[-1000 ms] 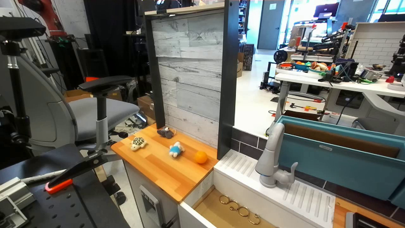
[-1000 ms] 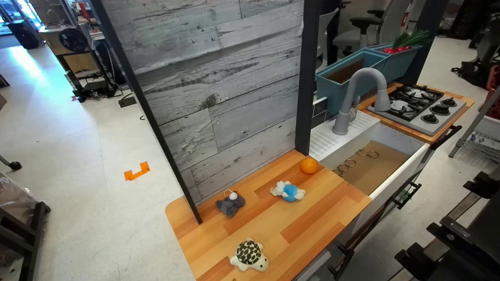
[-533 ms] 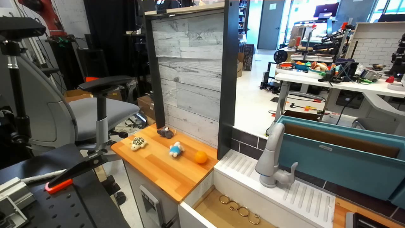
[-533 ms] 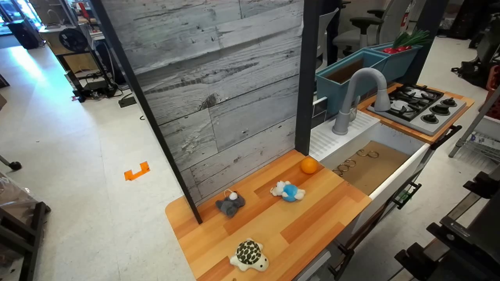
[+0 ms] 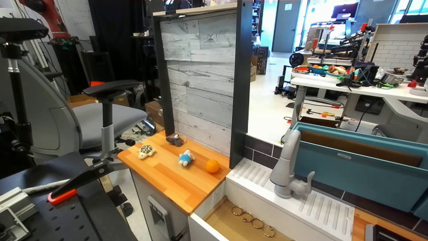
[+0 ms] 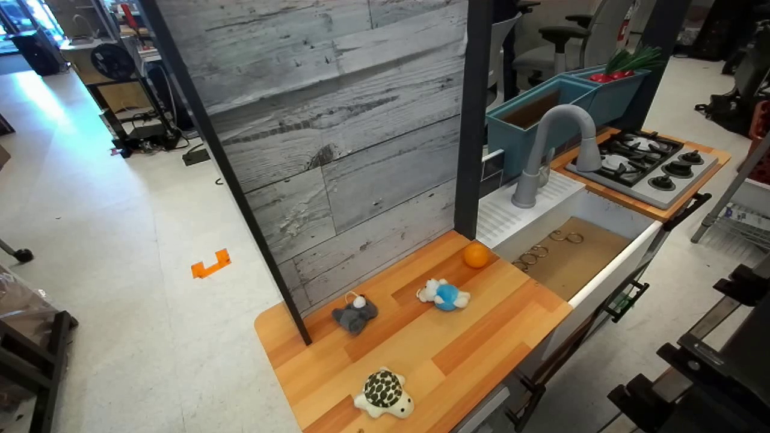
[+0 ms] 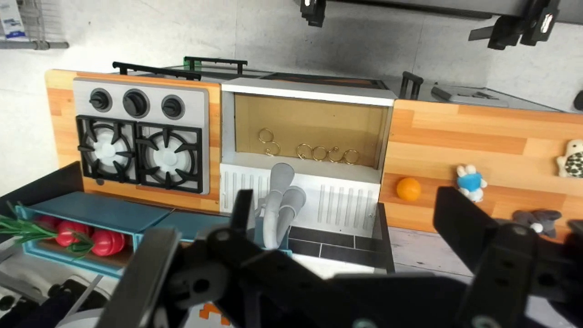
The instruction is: Move the tap nozzle to the left
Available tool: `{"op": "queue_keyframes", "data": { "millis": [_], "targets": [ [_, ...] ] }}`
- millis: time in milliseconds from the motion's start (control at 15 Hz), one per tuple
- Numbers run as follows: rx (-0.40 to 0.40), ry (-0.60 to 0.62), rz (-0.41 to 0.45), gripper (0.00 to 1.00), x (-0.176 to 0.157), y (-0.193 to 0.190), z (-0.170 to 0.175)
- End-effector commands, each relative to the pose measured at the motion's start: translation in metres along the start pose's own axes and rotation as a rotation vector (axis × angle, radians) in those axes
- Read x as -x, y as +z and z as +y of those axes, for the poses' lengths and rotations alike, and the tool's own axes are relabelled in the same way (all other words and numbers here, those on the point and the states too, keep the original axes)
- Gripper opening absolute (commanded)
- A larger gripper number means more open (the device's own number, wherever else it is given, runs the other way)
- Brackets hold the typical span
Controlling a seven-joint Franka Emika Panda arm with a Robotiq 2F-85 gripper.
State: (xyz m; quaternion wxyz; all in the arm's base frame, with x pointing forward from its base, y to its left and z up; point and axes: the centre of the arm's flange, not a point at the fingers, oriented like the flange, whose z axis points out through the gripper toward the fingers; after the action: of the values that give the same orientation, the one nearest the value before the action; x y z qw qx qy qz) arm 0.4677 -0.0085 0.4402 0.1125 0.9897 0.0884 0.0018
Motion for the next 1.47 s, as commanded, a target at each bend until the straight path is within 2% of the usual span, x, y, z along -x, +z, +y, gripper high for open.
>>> {"op": "queue_keyframes", "data": {
  "millis": [0,133,267,667,867,1200,1400],
  "targets": [
    [-0.027,0.019,-0.068,1.0,-0.037,0.045,0.01],
    [-0.065,0.043,-0.132,1.0,-0.049,0.077,0.012],
    [-0.077,0.06,-0.159,1.0,-0.055,0.108,0.015],
    [-0.058,0.093,-0.118,1.0,-0.086,0.203,0.025],
    [-0.043,0.144,-0.048,1.0,-0.094,0.244,0.026],
    [-0.014,0.219,0.122,1.0,-0.091,0.295,0.032],
    [-0.003,0.229,0.158,1.0,-0.091,0.316,0.036]
  ]
}}
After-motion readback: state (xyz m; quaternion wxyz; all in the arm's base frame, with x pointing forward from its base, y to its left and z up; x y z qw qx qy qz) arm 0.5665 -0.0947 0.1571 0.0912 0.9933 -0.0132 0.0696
